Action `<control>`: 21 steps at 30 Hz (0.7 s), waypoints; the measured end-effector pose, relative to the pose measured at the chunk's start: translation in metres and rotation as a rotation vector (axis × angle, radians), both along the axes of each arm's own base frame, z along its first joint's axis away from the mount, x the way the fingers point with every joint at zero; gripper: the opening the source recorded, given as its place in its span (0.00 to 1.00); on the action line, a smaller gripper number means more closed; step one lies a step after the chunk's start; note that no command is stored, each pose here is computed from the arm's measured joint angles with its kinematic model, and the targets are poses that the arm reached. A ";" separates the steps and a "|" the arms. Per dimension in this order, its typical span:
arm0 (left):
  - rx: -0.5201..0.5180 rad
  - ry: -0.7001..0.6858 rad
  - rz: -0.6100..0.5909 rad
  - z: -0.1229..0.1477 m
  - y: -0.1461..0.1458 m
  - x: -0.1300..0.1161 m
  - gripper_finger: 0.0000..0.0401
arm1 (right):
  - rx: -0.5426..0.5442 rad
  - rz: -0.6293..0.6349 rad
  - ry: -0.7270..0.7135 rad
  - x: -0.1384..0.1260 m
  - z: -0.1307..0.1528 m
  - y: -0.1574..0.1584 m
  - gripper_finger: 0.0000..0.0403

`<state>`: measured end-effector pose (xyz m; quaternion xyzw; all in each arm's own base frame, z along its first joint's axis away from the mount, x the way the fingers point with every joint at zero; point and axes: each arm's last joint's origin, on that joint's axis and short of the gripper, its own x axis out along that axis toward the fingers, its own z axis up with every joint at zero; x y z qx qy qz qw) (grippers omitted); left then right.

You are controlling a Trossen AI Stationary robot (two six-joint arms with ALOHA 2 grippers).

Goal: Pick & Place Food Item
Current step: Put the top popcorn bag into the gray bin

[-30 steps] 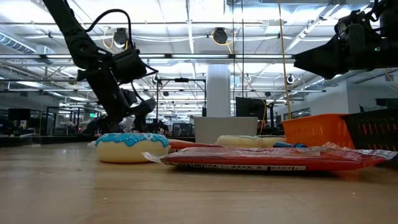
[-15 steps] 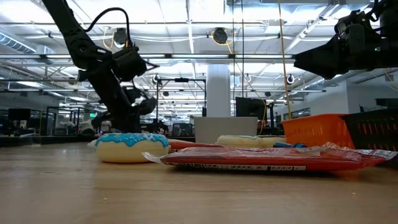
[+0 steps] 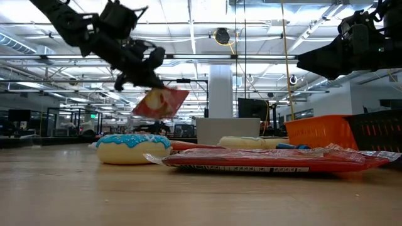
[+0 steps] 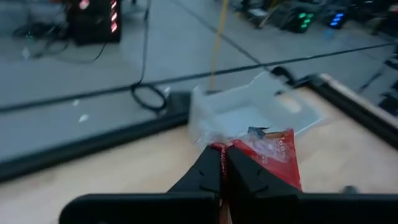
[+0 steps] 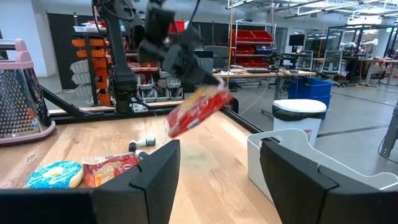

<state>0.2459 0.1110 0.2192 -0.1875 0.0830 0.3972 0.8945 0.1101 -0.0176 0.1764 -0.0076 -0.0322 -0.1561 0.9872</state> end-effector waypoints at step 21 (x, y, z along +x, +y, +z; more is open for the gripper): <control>0.487 0.367 -0.197 0.119 0.049 0.126 0.00 | 0.000 0.000 -0.001 0.000 0.000 0.000 0.52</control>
